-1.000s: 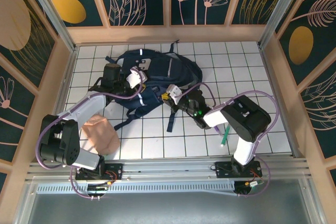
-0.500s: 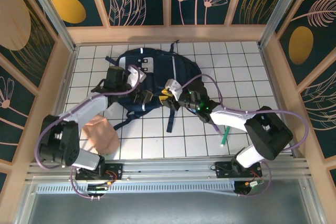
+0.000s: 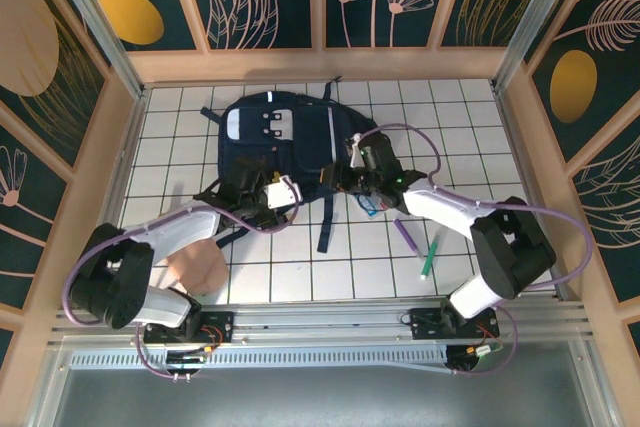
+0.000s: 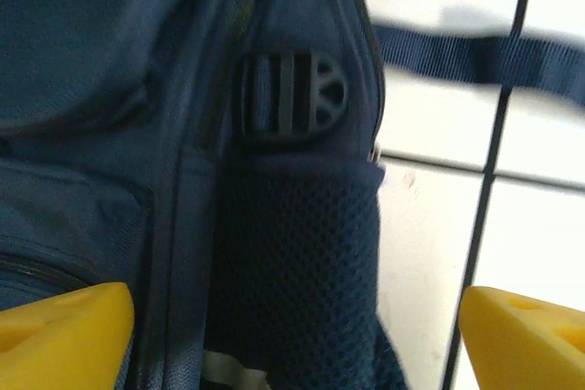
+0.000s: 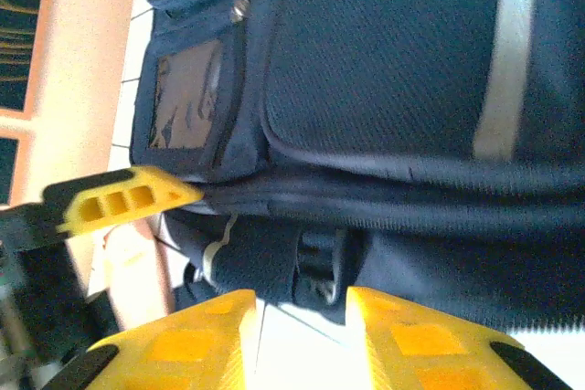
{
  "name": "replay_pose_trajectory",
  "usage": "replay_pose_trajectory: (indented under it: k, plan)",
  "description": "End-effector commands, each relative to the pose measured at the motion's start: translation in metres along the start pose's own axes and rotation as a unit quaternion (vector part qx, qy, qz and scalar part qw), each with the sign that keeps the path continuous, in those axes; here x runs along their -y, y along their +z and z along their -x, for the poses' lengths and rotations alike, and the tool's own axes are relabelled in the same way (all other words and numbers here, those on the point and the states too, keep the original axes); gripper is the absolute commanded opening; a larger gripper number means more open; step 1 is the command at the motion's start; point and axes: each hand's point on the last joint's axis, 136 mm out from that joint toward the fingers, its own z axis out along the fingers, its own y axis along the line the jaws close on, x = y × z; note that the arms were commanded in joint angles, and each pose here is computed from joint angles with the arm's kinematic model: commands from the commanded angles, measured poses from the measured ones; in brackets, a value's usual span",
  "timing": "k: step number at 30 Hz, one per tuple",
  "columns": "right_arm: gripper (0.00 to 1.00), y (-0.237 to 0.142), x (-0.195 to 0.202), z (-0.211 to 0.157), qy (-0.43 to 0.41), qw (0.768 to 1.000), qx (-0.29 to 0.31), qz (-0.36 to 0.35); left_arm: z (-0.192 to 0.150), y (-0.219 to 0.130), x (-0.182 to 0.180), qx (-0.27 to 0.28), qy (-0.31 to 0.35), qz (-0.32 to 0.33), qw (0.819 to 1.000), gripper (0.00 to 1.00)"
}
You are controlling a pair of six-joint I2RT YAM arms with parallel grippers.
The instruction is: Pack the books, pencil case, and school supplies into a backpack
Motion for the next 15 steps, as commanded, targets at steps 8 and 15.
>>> replay_pose_trajectory:
  k: [8,15]
  plan:
    - [0.33,0.015,-0.011,-0.049,0.208,0.975,-0.07,0.028,-0.011,0.017,-0.014,-0.04,0.073,0.016,0.996,0.22]
    - [0.32,0.039,-0.023,-0.046,0.144,0.982,-0.087,0.09,0.017,0.004,0.004,0.024,0.09,-0.05,0.994,0.0]
